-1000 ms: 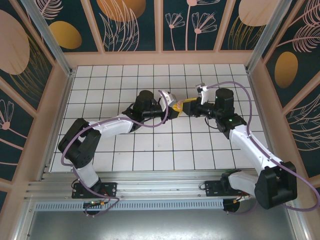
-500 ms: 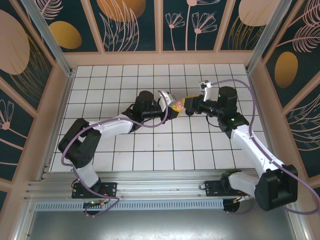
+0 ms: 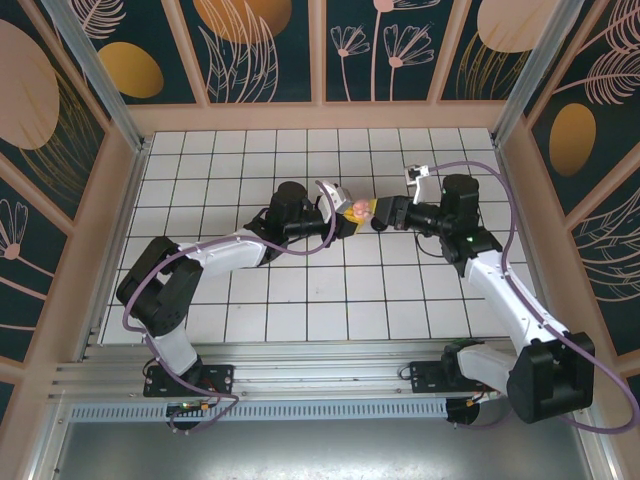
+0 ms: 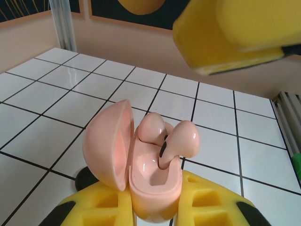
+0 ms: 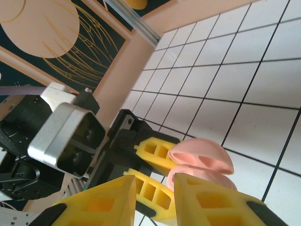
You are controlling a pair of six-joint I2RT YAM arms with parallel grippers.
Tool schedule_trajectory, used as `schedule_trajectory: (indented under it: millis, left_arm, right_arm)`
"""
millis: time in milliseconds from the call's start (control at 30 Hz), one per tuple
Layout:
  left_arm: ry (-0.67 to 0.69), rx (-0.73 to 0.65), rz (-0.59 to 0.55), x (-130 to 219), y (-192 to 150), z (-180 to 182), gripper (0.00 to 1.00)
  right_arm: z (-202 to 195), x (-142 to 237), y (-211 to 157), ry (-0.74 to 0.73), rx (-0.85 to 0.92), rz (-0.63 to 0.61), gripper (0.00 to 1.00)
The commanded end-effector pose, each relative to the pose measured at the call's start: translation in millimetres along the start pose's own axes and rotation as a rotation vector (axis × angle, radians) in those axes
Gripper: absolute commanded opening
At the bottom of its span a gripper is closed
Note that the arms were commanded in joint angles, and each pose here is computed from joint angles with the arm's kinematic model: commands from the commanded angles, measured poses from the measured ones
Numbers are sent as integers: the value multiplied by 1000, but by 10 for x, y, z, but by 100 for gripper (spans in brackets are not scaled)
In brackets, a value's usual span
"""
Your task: Insert wireless bluetooth earbuds into charging case
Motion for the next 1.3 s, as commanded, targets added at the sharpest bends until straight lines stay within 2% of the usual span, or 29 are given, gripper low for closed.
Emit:
schedule_trajectory:
  millis: [0, 333, 800, 1267]
  left_arm:
    - [-22, -13, -27, -30, 12, -23, 4]
    - [-21, -24, -32, -23, 75, -16, 4]
    - [-25, -29, -39, -24, 123, -16, 4]
    - [-23, -32, -34, -23, 132, -14, 4]
  right_arm:
    - [-61, 6, -85, -5, -50, 28, 28]
    - [-165, -29, -199, -17, -81, 57, 21]
    - [-111, -61, -189, 31, -64, 53, 15]
    - [-19, -163, -166, 71, -40, 70, 13]
Point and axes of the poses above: each hand's point on the last joint's axis, 136 mm out from that joint toward the fingers, its own x axis back along the fingers, its own z axis along the line the jaws close on, y = z × x, the point moved 10 cm from there along x, back along the fingers, and after that the axes turned 4 degrees about -x, right-handed, at the moved point
